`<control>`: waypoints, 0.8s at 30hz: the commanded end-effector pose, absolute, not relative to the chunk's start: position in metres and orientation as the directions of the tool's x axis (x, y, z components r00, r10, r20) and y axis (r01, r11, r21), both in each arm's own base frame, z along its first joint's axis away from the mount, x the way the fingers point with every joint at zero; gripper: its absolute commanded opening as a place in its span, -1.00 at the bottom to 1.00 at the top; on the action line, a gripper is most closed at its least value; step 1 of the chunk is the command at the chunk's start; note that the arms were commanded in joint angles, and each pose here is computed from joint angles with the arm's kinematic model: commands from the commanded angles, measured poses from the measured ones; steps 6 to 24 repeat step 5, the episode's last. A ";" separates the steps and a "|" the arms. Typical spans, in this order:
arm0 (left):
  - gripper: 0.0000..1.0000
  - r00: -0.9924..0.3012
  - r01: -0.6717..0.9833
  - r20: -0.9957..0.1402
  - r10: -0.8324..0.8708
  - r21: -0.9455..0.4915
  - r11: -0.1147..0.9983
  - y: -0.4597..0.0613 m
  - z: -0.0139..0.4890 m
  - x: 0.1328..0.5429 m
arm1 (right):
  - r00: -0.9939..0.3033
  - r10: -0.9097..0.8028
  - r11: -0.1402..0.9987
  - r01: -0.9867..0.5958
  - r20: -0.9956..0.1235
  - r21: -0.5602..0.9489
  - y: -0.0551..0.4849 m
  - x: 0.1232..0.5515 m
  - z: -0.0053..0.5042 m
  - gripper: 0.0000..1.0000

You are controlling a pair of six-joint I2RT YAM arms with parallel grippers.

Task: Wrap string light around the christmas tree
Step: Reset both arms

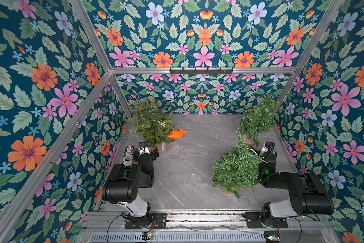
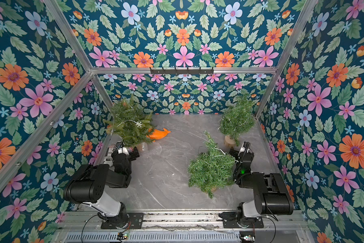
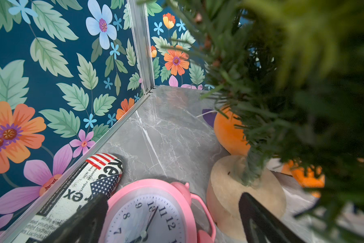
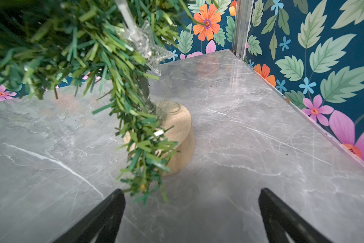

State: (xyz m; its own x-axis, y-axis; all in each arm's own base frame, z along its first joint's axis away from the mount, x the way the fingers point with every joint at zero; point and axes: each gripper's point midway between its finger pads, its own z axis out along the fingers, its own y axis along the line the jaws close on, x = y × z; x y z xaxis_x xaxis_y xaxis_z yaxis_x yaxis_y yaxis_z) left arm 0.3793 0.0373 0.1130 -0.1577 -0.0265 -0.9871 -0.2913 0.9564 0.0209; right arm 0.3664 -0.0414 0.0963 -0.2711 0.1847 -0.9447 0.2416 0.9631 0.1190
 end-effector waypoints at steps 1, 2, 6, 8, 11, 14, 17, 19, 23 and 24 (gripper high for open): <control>0.99 -0.161 -0.285 -0.987 -0.018 0.029 0.958 0.037 0.113 0.380 | -0.263 0.160 0.967 0.237 -0.951 0.097 -0.041 0.369 0.101 0.99; 0.99 -0.161 -0.285 -0.987 -0.018 0.029 0.958 0.037 0.113 0.380 | -0.263 0.160 0.967 0.236 -0.951 0.097 -0.041 0.369 0.101 0.99; 0.99 -0.161 -0.286 -0.987 -0.018 0.029 0.958 0.037 0.113 0.380 | -0.259 0.158 0.968 0.232 -0.953 0.098 -0.041 0.368 0.101 0.99; 0.99 -0.161 -0.286 -0.987 -0.018 0.029 0.958 0.037 0.113 0.380 | -0.259 0.158 0.968 0.232 -0.953 0.098 -0.041 0.368 0.101 0.99; 0.99 -0.161 -0.286 -0.987 -0.018 0.029 0.958 0.037 0.113 0.380 | -0.259 0.158 0.968 0.232 -0.953 0.098 -0.041 0.368 0.101 0.99; 0.99 -0.161 -0.286 -0.987 -0.018 0.029 0.958 0.037 0.113 0.380 | -0.259 0.158 0.968 0.232 -0.953 0.098 -0.041 0.368 0.101 0.99; 0.99 -0.161 -0.286 -0.987 -0.018 0.029 0.958 0.037 0.113 0.380 | -0.259 0.158 0.968 0.232 -0.953 0.098 -0.041 0.368 0.101 0.99; 0.99 -0.161 -0.286 -0.987 -0.018 0.029 0.958 0.037 0.113 0.380 | -0.259 0.158 0.968 0.232 -0.953 0.098 -0.041 0.368 0.101 0.99; 0.99 -0.161 -0.286 -0.987 -0.018 0.029 0.958 0.037 0.113 0.380 | -0.259 0.158 0.968 0.232 -0.953 0.098 -0.041 0.368 0.101 0.99; 0.99 -0.161 -0.286 -0.987 -0.018 0.029 0.958 0.037 0.113 0.380 | -0.259 0.158 0.968 0.232 -0.953 0.098 -0.041 0.368 0.101 0.99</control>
